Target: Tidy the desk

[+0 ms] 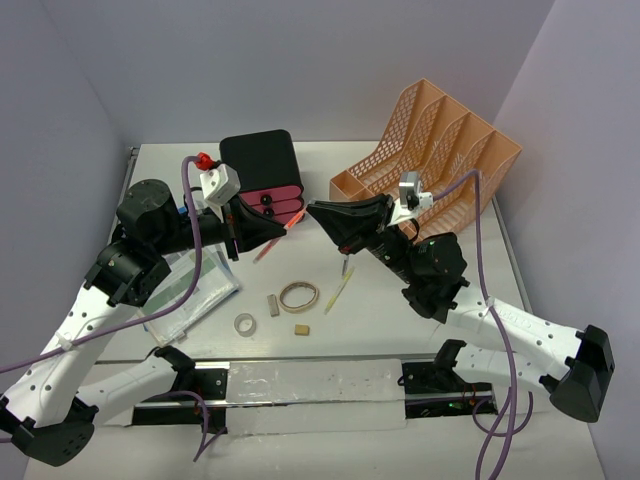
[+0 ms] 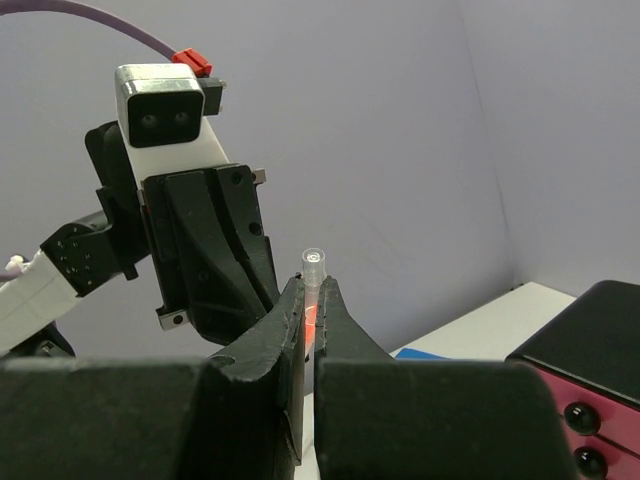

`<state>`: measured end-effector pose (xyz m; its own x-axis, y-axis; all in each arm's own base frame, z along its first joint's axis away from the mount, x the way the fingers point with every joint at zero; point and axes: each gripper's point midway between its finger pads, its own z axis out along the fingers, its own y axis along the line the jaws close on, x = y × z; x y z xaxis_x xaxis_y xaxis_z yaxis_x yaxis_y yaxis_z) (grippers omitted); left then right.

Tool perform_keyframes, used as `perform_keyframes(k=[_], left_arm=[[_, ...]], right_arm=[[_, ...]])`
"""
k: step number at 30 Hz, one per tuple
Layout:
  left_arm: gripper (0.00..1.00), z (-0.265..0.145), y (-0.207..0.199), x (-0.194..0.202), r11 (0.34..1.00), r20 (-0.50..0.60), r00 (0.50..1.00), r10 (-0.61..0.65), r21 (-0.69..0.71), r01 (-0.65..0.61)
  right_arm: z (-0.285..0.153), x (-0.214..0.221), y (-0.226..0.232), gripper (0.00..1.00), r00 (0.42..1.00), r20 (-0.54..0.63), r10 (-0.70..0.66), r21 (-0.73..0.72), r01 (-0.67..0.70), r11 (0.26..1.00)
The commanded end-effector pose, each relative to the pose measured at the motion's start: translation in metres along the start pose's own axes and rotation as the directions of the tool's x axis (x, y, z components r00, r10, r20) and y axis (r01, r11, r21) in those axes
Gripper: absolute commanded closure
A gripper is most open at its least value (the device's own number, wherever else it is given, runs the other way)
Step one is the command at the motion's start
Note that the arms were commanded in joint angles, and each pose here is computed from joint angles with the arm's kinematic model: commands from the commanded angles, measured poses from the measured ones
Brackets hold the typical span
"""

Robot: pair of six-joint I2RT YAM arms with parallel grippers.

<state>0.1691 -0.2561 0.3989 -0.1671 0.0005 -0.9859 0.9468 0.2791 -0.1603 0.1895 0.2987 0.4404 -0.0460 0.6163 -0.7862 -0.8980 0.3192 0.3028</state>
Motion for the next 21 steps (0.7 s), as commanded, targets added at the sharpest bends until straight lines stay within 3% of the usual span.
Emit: perform_keyframes(k=[1,13,16,17,21], left_arm=[[1.00,-0.002,-0.001,-0.016,0.999,0.055,0.998,0.035,-0.009,-0.034],[1.00,-0.005,-0.003,-0.023,0.999,0.069,0.997,0.034,-0.018,-0.033],[1.00,-0.005,-0.002,-0.023,0.999,0.071,0.997,0.034,-0.021,-0.033],[1.00,-0.005,-0.002,-0.024,0.999,0.073,0.997,0.034,-0.025,-0.032],[1.00,-0.005,-0.001,-0.024,0.999,0.074,0.997,0.035,-0.026,-0.033]], right_arm=[[0.001,-0.008,0.011,1.00,0.999,0.038,0.023,-0.043,-0.021,0.999],[0.005,0.010,0.008,0.98,0.998,0.008,0.059,-0.058,-0.059,0.997],[0.005,0.017,0.008,0.90,0.997,-0.011,0.070,-0.062,-0.071,0.996],[0.006,0.021,0.008,0.81,0.997,-0.025,0.076,-0.067,-0.077,0.995],[0.009,0.032,0.008,0.64,0.994,-0.057,0.097,-0.073,-0.101,0.992]])
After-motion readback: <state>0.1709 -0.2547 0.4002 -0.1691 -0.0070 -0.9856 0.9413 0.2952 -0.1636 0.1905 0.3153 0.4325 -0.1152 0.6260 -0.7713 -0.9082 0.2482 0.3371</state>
